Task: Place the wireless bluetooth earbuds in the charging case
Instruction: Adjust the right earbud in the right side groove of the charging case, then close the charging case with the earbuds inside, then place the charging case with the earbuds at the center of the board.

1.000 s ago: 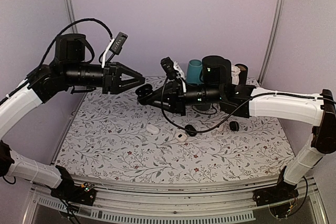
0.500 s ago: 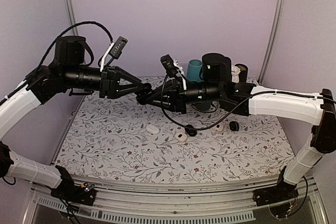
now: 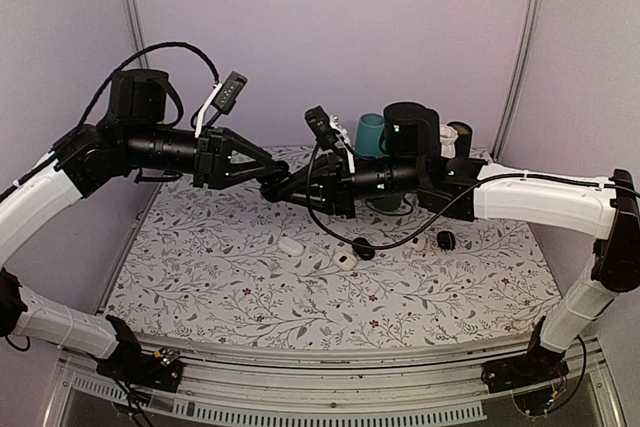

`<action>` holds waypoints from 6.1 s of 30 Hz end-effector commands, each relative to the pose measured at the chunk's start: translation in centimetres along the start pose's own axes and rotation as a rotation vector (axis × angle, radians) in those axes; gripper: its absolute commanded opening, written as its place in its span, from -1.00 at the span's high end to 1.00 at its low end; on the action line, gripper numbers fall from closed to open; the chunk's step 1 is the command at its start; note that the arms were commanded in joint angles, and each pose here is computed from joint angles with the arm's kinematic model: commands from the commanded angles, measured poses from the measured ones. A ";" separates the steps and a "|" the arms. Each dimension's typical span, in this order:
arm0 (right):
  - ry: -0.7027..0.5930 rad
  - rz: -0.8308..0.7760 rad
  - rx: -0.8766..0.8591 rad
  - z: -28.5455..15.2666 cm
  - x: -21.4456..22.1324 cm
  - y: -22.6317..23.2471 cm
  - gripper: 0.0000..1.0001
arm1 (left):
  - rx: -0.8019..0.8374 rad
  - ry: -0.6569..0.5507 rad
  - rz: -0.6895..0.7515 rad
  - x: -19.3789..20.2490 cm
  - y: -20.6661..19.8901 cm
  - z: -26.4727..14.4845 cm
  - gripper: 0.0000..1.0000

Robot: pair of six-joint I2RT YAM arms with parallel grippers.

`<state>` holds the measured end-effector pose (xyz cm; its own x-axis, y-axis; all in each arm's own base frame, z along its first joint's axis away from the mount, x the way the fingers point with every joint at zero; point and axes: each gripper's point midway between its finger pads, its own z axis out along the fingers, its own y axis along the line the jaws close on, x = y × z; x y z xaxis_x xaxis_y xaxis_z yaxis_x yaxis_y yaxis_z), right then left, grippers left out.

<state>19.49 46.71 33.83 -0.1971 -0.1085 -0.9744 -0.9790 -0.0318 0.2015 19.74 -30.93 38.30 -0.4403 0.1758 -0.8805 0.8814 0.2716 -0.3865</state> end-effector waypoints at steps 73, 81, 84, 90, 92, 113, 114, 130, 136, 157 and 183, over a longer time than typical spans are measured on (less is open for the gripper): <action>-0.010 -0.068 0.038 0.3 -1.4 0.2 0.94 | -0.004 0.067 0.019 1.7 0.9 1.6 0.37; -0.033 -0.074 0.082 0.3 -2.0 -0.5 0.94 | -0.011 0.078 0.003 2.4 0.7 1.7 0.43; -0.036 -0.071 0.109 0.3 -2.0 -1.0 0.94 | -0.010 0.078 0.001 2.4 0.5 1.7 0.47; -0.051 -0.068 0.185 0.0 -2.4 -2.3 0.94 | -0.015 0.077 -0.006 2.4 0.3 1.8 0.53; -0.056 -0.070 0.197 0.0 -2.5 -2.5 0.94 | -0.018 0.076 -0.008 2.3 0.2 1.9 0.55; -0.061 -0.052 0.166 -0.2 -2.1 -2.4 0.94 | -0.038 -0.051 0.089 -1.5 -2.0 -1.2 0.24; -0.062 -0.049 0.165 -0.2 -2.1 -2.4 0.94 | -0.042 -0.061 0.093 -1.7 -1.9 -1.4 0.23; -0.124 -0.101 -0.029 -1.3 -2.8 1.9 0.94 | -0.326 -0.143 -0.035 -2.3 7.9 -2.8 0.13; -0.138 -0.101 -0.049 -1.5 -3.2 2.3 0.93 | -0.222 -0.080 -0.021 -0.6 7.4 -0.9 0.10; -0.113 -0.022 -0.011 -0.6 -2.1 0.6 0.93 | -0.096 -0.056 0.098 -0.1 2.6 0.6 0.08; -0.065 0.132 0.207 0.0 1.5 -5.1 0.83 | -0.649 -0.257 -0.135 1.3 13.6 -6.6 -0.01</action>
<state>22.07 46.63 33.16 -0.2696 -0.0315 -0.9625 -0.9606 0.0790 0.2665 28.99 -22.83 33.15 -0.4374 -0.0011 -0.8993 0.5935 0.7510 -0.2895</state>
